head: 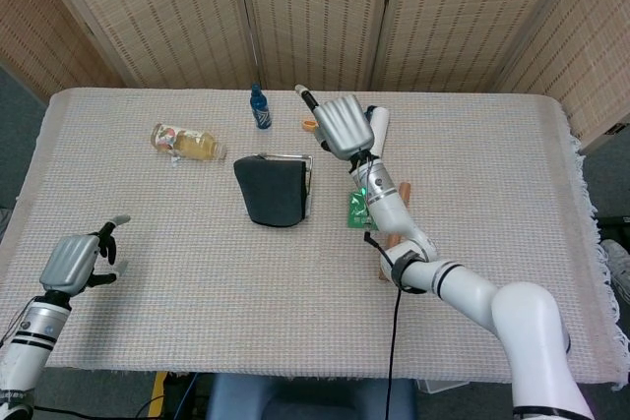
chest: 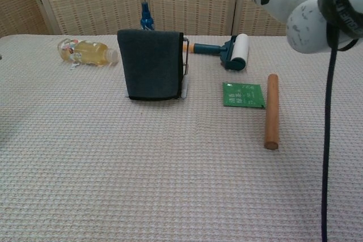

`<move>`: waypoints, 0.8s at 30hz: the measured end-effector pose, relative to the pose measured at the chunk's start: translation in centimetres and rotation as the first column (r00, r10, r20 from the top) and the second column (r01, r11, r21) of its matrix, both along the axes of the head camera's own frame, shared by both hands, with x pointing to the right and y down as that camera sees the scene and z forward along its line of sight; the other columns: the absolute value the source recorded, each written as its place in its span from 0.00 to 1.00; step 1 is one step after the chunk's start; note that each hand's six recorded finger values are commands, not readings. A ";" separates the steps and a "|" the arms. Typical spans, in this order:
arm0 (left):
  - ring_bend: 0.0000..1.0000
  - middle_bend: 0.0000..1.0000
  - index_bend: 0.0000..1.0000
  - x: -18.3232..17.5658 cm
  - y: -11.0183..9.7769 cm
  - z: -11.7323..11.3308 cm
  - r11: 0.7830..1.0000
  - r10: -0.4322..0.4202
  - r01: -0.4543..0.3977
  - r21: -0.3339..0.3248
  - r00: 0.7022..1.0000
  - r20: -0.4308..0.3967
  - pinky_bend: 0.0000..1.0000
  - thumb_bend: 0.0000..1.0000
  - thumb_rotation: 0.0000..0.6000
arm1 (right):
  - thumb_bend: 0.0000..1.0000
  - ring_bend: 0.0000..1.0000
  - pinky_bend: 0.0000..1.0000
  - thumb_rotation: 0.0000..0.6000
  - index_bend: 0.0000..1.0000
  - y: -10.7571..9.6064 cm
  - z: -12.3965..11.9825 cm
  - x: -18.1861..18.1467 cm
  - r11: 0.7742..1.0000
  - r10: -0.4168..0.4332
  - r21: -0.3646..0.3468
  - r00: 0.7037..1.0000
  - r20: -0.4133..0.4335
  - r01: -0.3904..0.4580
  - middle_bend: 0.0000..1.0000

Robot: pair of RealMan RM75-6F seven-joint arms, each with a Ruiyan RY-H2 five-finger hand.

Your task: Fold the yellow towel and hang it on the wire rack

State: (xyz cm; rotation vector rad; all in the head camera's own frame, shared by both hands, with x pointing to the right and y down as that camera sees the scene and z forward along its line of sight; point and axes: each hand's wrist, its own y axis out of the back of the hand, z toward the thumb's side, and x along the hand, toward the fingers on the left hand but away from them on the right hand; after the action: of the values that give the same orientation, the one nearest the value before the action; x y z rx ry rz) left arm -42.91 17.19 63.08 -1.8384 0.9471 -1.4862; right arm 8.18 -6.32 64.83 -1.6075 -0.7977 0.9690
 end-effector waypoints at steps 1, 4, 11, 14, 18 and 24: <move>0.50 0.64 0.23 -0.1 0.1 -0.1 1.000 -0.004 0.004 0.007 1.000 0.005 0.70 0.37 1.00 | 0.42 0.93 1.00 1.00 0.18 0.6 -0.2 1.0 1.000 0.000 -0.014 1.000 0.010 0.000 0.83; 0.45 0.62 0.25 -0.5 0.3 -0.4 1.000 -0.013 0.013 0.027 1.000 0.023 0.67 0.37 1.00 | 0.42 0.91 1.00 1.00 0.21 2.3 -1.1 4.1 0.999 0.009 -0.053 1.000 0.027 -0.007 0.82; 0.41 0.56 0.26 -1.1 1.2 -1.2 0.997 -0.036 0.032 0.066 0.997 0.062 0.58 0.37 1.00 | 0.45 0.80 0.99 1.00 0.21 7.7 -3.2 16.2 0.987 0.090 -0.131 0.995 -0.046 -0.095 0.73; 0.41 0.55 0.25 -1.2 1.7 -1.6 0.996 -0.050 0.044 0.080 0.996 0.072 0.52 0.37 1.00 | 0.46 0.72 0.91 1.00 0.21 10.5 -4.0 20.8 0.977 0.120 -0.168 0.990 -0.072 -0.131 0.69; 0.39 0.52 0.24 -1.2 2.4 -2.3 0.992 -0.066 0.056 0.109 0.994 0.082 0.48 0.37 1.00 | 0.46 0.63 0.81 1.00 0.21 14.1 -5.1 25.0 0.966 0.148 -0.202 0.986 -0.078 -0.161 0.62; 0.37 0.49 0.22 -1.0 3.6 -3.8 0.983 -0.086 0.072 0.171 0.994 0.074 0.46 0.36 1.00 | 0.46 0.43 0.61 1.00 0.21 19.7 -6.8 30.5 0.945 0.220 -0.227 0.971 -0.088 -0.235 0.45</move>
State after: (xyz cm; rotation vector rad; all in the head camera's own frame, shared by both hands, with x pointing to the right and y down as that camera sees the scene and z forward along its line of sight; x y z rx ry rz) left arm -43.94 20.82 59.33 -1.6263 1.0822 -1.4683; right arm 38.70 13.39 58.07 -1.7029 -0.8644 1.3149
